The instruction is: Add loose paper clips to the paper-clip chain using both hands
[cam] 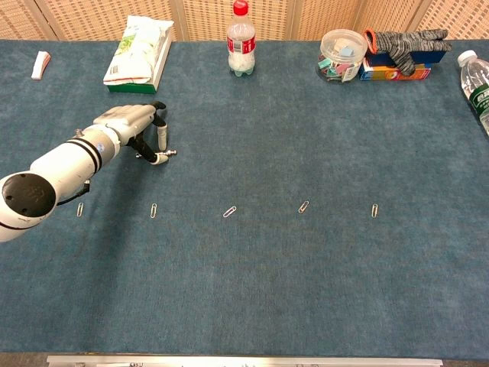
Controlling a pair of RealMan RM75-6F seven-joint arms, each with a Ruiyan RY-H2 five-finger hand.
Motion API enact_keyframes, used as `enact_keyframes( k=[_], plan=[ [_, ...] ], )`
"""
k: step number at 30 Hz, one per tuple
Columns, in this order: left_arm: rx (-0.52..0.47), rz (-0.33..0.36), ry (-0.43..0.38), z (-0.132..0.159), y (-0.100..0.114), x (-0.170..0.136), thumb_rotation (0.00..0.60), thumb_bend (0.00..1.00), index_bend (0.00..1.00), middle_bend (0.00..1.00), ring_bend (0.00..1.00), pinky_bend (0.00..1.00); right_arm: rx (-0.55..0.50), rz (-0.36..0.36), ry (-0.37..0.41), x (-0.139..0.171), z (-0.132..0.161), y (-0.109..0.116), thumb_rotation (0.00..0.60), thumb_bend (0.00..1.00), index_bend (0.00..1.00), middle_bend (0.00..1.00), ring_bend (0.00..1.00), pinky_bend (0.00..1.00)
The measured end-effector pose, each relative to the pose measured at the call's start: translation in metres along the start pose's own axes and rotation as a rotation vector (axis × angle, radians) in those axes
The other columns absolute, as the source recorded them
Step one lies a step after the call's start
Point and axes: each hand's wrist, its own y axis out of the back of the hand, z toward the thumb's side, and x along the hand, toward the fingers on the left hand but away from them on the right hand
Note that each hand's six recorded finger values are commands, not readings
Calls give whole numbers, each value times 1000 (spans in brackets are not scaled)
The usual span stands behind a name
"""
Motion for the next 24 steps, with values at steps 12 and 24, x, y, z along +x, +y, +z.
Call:
enact_keyframes(
  k=[12,24],
  plan=[
    [7,11,12,-1,1,1,600,297,579,28,0,87,1,3,1,0,0,-1,600,0,152,165,64,369],
    [-1,5,13,-4,3,-3,600,327,591,30,0,87,1,4,3,0,1,-1,600,0,152,165,64,369]
  ],
)
